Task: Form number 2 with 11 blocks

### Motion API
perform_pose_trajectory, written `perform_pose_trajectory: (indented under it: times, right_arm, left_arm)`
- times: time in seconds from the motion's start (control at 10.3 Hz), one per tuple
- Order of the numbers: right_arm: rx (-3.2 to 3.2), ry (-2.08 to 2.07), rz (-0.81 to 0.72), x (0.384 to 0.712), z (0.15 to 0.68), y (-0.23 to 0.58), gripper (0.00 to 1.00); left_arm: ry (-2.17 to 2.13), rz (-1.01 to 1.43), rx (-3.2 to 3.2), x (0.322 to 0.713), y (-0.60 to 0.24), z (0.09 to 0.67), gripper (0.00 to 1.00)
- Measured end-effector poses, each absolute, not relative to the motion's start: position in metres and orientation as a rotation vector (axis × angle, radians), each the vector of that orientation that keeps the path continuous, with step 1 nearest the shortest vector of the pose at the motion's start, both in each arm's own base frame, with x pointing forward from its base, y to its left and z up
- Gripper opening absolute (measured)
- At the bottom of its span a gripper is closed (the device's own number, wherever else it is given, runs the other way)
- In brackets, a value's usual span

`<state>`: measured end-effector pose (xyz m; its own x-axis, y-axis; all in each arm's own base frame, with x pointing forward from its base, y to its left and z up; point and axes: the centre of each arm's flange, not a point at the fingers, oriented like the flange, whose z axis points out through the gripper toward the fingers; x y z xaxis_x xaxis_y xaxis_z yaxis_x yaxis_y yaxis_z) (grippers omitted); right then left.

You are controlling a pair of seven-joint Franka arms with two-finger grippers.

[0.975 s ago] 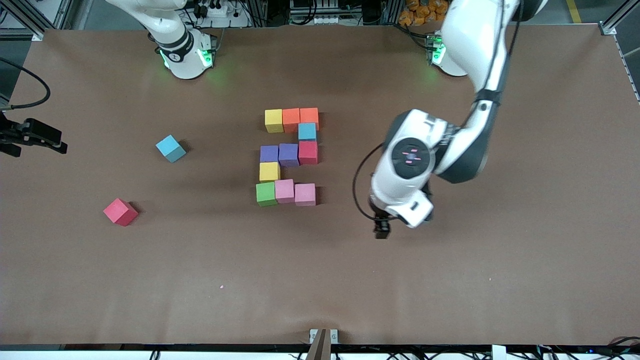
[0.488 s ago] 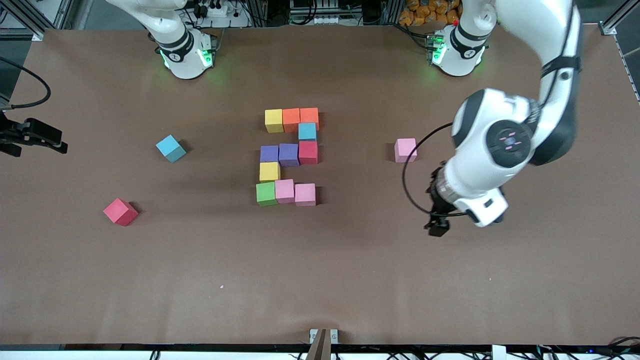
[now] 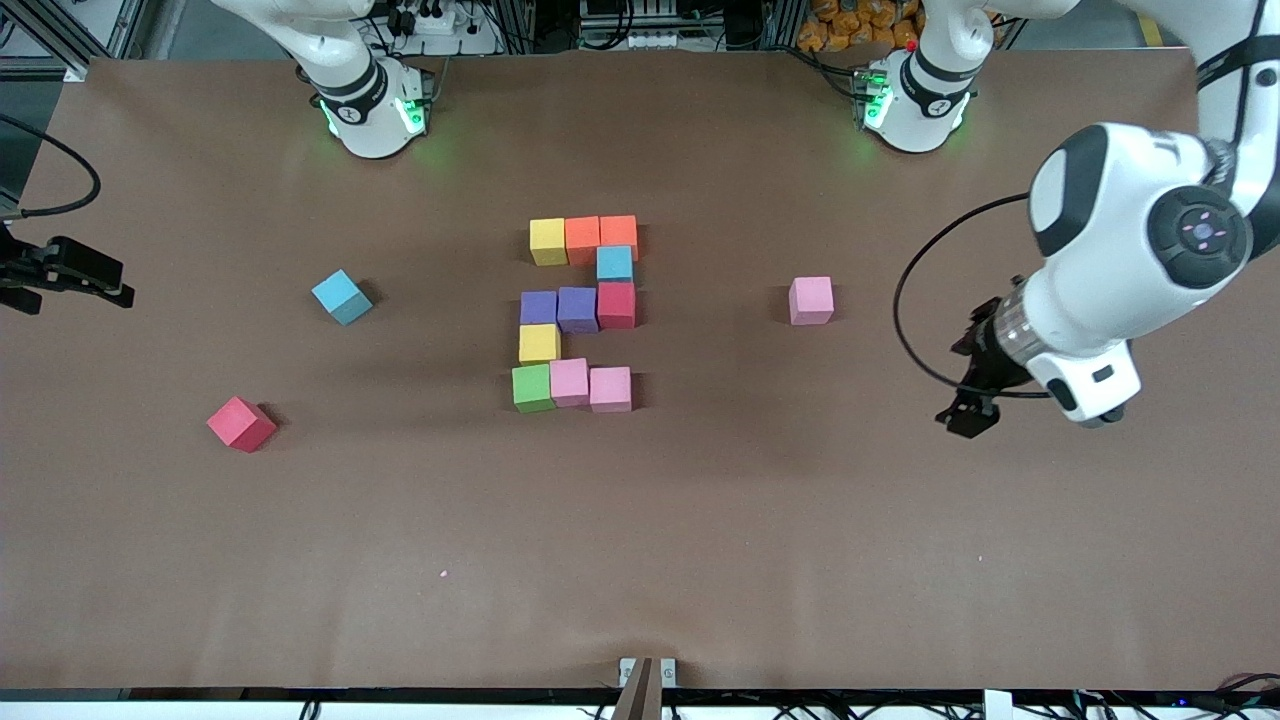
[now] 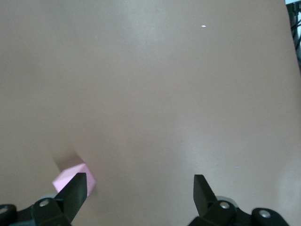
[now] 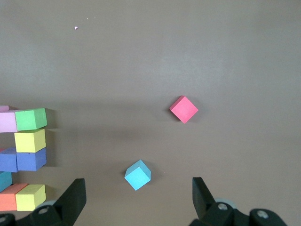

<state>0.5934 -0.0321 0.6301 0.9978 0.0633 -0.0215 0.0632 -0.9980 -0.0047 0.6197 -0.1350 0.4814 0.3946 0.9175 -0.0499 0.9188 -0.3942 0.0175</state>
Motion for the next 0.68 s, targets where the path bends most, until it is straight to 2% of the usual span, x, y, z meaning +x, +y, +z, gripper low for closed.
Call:
perform_pose_trajectory:
  times: [0.39,0.68]
  right_arm:
    - [-3.136,-0.099,0.026,0.594,0.631,-0.032,1.00]
    - [-3.137,-0.098,0.025,0.594,0.631,-0.033,1.00]
  left_arm:
    - [1.442,-0.101,2.746,0.573,-0.090,0.486,1.00]
    - [1.151,-0.035,2.895,0.560,-0.071,0.502,1.00]
